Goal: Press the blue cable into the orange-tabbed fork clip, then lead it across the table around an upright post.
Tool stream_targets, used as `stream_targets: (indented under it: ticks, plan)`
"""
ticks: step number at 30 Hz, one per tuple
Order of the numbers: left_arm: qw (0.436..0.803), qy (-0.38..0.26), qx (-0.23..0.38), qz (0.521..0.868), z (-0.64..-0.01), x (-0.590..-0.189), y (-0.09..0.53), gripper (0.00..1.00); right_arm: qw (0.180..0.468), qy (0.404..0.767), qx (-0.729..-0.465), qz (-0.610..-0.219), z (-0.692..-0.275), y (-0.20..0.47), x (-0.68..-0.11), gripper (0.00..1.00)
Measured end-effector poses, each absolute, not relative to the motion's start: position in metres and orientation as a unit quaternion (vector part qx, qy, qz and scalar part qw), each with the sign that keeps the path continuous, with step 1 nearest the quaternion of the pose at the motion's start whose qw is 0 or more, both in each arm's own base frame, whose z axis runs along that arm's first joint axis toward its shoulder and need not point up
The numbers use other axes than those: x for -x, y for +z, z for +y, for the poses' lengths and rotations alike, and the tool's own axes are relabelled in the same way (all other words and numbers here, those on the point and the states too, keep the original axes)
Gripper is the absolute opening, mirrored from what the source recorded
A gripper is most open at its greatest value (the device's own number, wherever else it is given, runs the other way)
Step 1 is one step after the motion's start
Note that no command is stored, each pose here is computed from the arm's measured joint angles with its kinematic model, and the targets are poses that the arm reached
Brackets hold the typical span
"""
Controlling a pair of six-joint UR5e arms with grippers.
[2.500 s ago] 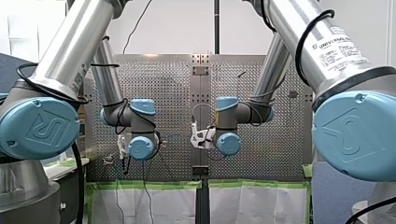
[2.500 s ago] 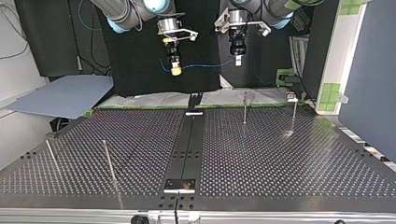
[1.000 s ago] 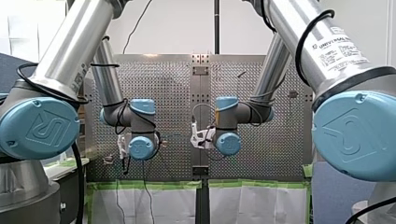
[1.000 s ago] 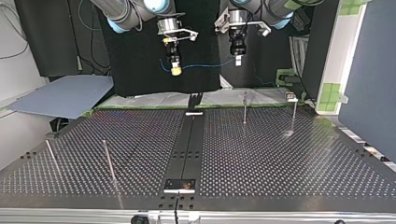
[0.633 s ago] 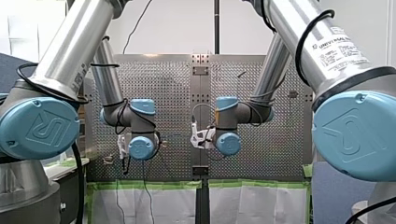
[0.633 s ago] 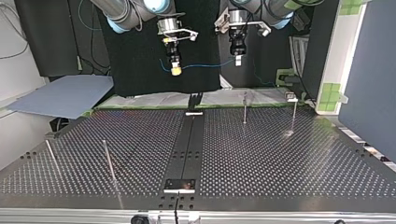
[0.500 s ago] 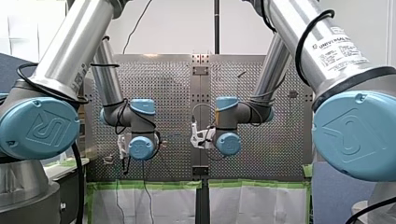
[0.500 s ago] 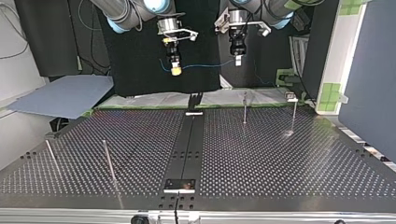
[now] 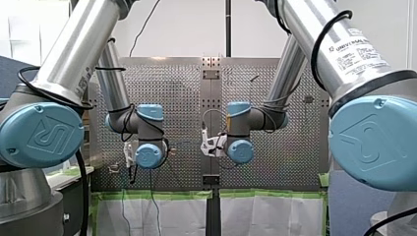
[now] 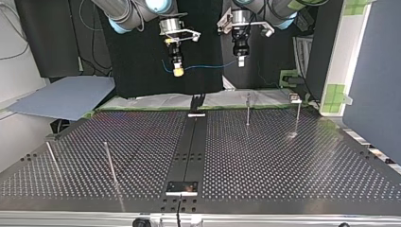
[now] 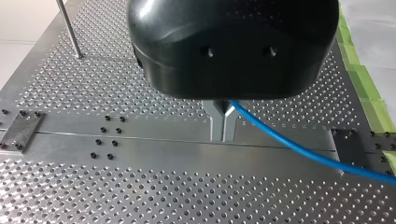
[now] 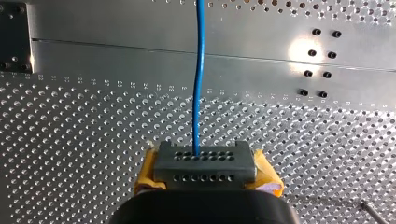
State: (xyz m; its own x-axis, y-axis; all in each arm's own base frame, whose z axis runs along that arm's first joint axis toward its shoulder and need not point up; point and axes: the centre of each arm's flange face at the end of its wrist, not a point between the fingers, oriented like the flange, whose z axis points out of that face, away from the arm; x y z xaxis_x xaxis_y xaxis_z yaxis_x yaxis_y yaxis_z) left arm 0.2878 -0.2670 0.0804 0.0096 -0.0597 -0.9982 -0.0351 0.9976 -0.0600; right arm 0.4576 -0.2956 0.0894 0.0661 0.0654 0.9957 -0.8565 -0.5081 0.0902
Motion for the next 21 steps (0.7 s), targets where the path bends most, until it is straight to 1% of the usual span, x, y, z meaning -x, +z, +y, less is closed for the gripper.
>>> stream_targets:
  ticks: [10,21]
  plan:
    - [0.709,-0.007,0.034,0.704,-0.267,-0.289,0.080,0.00,0.381,0.605,-0.623,-0.317,-0.295,0.089,-0.458,0.00]
    - [0.693,0.007,0.024,0.721,-0.264,-0.286,0.057,0.00,0.381,0.605,-0.623,-0.318,-0.296,0.089,-0.458,0.00]
